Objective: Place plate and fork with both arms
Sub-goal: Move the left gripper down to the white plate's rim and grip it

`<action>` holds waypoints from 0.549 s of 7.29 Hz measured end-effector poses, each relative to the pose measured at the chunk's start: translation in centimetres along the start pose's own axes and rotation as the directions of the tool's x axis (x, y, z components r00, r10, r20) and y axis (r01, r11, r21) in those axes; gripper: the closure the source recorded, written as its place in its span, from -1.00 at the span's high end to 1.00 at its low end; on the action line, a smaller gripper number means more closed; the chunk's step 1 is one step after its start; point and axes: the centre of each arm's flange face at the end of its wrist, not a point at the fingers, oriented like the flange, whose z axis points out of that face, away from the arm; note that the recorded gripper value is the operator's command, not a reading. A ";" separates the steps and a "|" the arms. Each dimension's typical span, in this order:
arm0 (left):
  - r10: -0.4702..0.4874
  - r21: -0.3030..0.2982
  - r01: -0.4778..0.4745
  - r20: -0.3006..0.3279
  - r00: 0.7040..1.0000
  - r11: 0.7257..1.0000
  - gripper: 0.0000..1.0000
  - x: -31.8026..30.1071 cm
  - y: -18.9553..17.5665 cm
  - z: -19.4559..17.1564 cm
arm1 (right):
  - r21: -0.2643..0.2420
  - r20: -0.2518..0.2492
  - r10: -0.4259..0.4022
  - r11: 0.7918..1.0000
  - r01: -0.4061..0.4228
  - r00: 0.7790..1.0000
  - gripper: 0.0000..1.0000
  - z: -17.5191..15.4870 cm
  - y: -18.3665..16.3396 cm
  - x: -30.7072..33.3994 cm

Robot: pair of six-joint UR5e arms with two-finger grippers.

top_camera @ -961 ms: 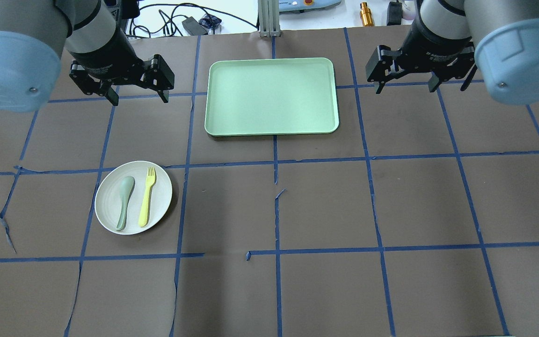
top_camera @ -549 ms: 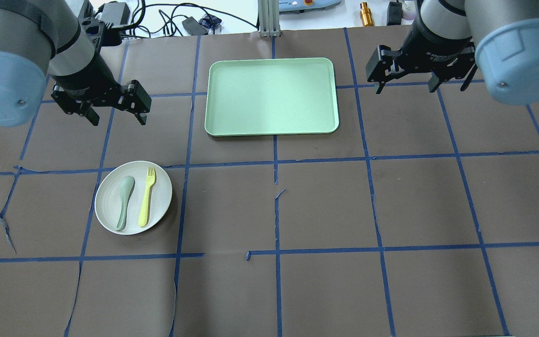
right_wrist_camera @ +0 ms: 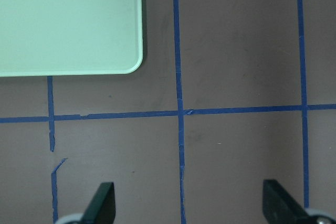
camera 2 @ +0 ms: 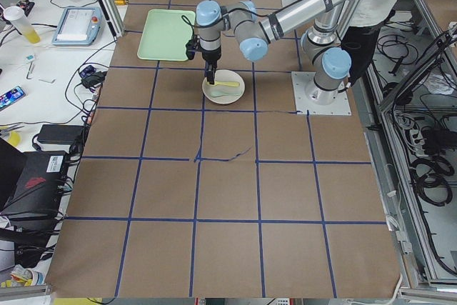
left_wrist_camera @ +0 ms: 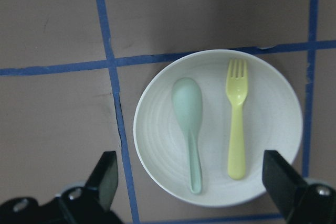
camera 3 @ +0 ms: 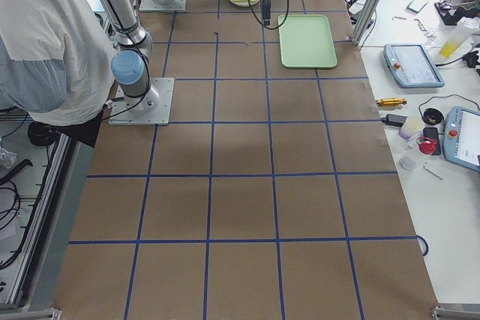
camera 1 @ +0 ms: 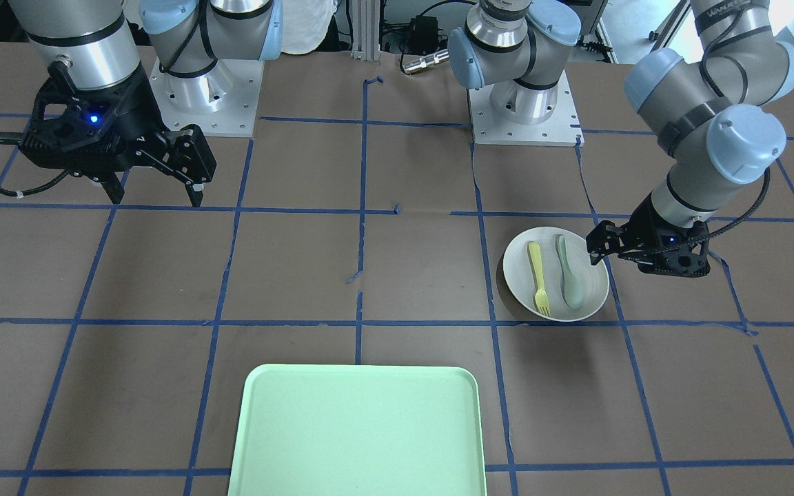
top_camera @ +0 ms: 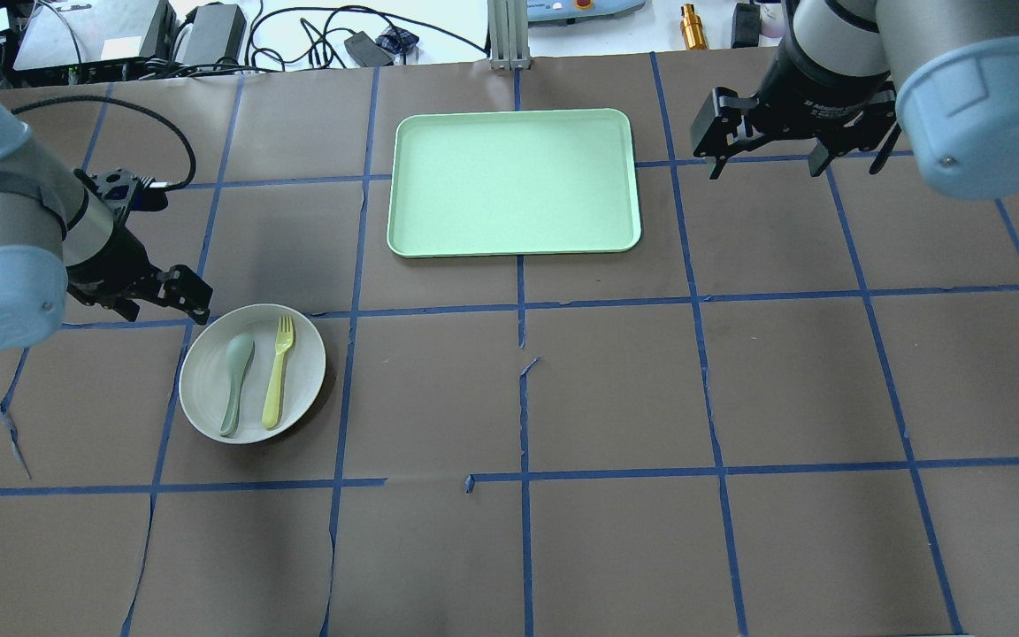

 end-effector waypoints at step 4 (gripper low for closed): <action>-0.080 0.010 0.082 -0.085 0.993 0.997 0.05 -4.4 2.3 7.4 | 0.000 0.001 0.000 1.000 0.000 1.000 1.00 0.0 0.0 0.0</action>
